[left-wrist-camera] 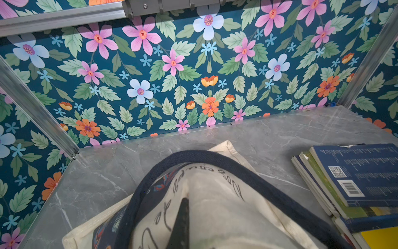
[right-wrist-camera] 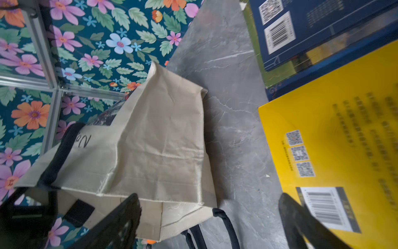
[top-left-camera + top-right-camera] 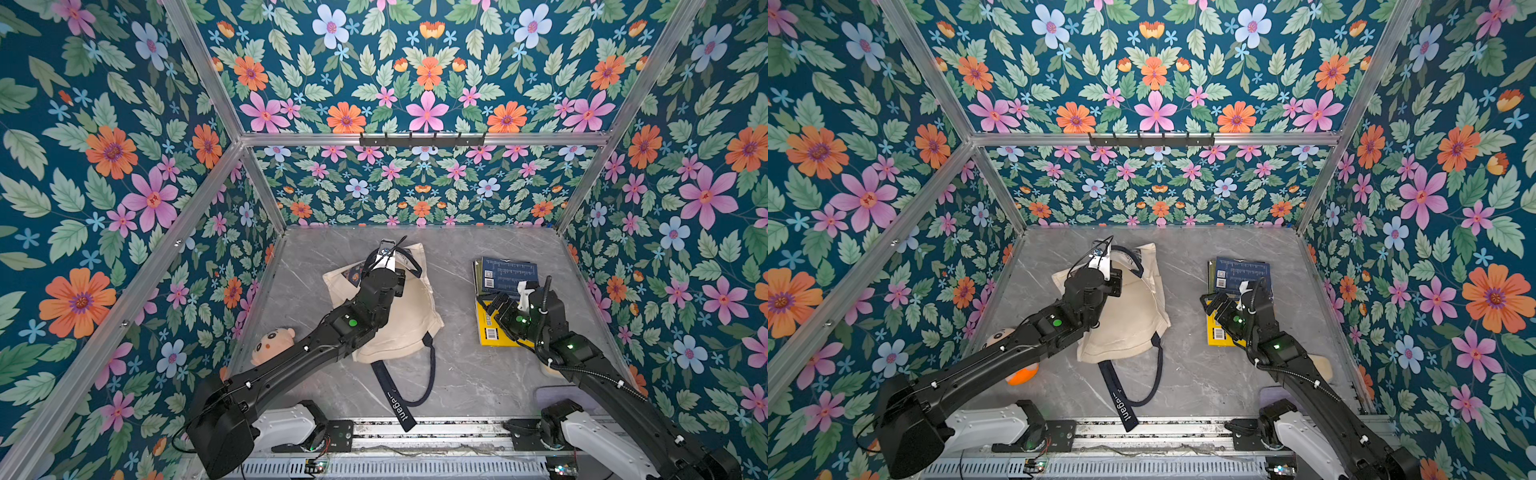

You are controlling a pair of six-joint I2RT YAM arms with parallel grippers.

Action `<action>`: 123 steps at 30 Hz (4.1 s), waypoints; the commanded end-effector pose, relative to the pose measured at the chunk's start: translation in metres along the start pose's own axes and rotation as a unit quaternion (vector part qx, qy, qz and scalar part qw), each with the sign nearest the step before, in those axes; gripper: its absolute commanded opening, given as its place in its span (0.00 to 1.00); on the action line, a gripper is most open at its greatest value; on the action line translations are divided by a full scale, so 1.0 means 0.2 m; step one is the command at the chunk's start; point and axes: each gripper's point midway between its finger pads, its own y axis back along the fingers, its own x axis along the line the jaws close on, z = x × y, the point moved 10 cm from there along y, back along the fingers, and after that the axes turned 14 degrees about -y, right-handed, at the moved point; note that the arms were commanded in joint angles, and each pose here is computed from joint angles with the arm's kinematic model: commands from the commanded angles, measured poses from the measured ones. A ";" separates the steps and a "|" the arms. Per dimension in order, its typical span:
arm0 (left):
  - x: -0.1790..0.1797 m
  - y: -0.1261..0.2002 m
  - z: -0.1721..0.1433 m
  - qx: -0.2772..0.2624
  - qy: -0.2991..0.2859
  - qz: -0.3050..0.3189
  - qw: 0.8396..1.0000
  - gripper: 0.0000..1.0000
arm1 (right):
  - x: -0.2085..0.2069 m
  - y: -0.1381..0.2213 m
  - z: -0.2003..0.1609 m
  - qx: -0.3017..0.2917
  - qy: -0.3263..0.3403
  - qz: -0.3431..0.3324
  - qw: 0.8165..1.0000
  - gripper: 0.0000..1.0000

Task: Take out the books from the canvas bag
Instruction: Adjust the canvas bag at the center of the board.

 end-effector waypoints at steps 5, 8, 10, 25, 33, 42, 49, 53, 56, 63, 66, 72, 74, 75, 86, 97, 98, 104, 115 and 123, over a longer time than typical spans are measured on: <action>0.03 -0.03 0.10 0.006 0.029 0.025 0.999 0.00 | 0.13 -0.02 -0.13 0.013 0.085 0.062 0.994 0.99; 0.05 -0.05 0.11 0.021 0.038 0.035 0.998 0.00 | 0.14 -0.05 -0.19 0.032 0.099 0.057 0.993 0.99; 0.07 -0.07 0.11 0.027 0.049 0.036 0.998 0.00 | 0.12 -0.08 -0.22 0.043 0.098 0.059 0.993 0.99; 0.12 -0.06 0.13 0.045 0.068 0.045 0.996 0.00 | -0.06 -0.08 -0.42 0.051 0.165 0.030 0.985 0.99; 0.12 -0.09 0.15 0.061 0.076 0.060 0.993 0.00 | -0.15 -0.10 -0.56 0.053 0.171 0.029 0.983 0.99; 0.13 -0.09 0.16 0.068 0.091 0.072 0.991 0.00 | -0.18 -0.18 -0.71 0.040 0.098 0.015 0.994 0.89; 0.13 -0.09 0.16 0.068 0.102 0.071 0.990 0.00 | -0.18 -0.30 -0.80 0.047 0.055 0.010 0.997 0.89; 0.13 -0.09 0.16 0.067 0.111 0.069 0.989 0.00 | -0.16 -0.35 -0.82 0.040 0.048 0.016 0.998 0.87; 0.13 -0.08 0.17 0.066 0.118 0.064 0.989 0.00 | -0.15 -0.40 -0.84 0.031 0.045 0.014 0.998 0.85; 0.14 -0.07 0.17 0.063 0.125 0.060 0.988 0.00 | -0.15 -0.54 -0.90 0.036 0.036 0.037 0.998 0.80; 0.14 -0.06 0.17 0.063 0.127 0.058 0.988 0.00 | -0.18 -0.60 -0.92 0.041 0.020 0.027 0.999 0.78; 0.15 -0.04 0.18 0.061 0.141 0.045 0.987 0.00 | -0.21 -0.68 -0.93 0.027 0.021 0.046 0.998 0.72; 0.15 -0.03 0.18 0.061 0.144 0.041 0.987 0.00 | -0.19 -0.69 -0.92 0.013 0.032 0.047 0.998 0.71; 0.15 -0.03 0.18 0.061 0.146 0.040 0.987 0.00 | -0.19 -0.70 -0.92 0.006 0.033 0.049 0.998 0.69; 0.14 -0.02 0.16 0.064 0.160 0.022 0.985 0.00 | -0.14 -0.79 -0.88 -0.006 0.020 0.119 0.993 0.43; 0.13 -0.02 0.14 0.066 0.159 0.010 0.985 0.00 | -0.13 -0.80 -0.87 0.002 0.025 0.134 0.991 0.17; 0.12 -0.03 0.13 0.067 0.159 0.010 0.985 0.00 | -0.13 -0.80 -0.87 0.004 0.026 0.134 0.991 0.15; 0.12 -0.03 0.12 0.067 0.151 0.015 0.986 0.00 | -0.14 -0.81 -0.87 0.014 0.030 0.129 0.991 0.00; 0.13 -0.03 0.13 0.060 0.136 0.022 0.989 0.15 | -0.12 -0.77 -0.84 0.019 0.032 0.134 0.990 0.00; 0.15 -0.01 0.19 0.044 0.126 0.015 0.991 0.65 | -0.04 -0.72 -0.83 0.029 0.058 0.128 0.990 0.00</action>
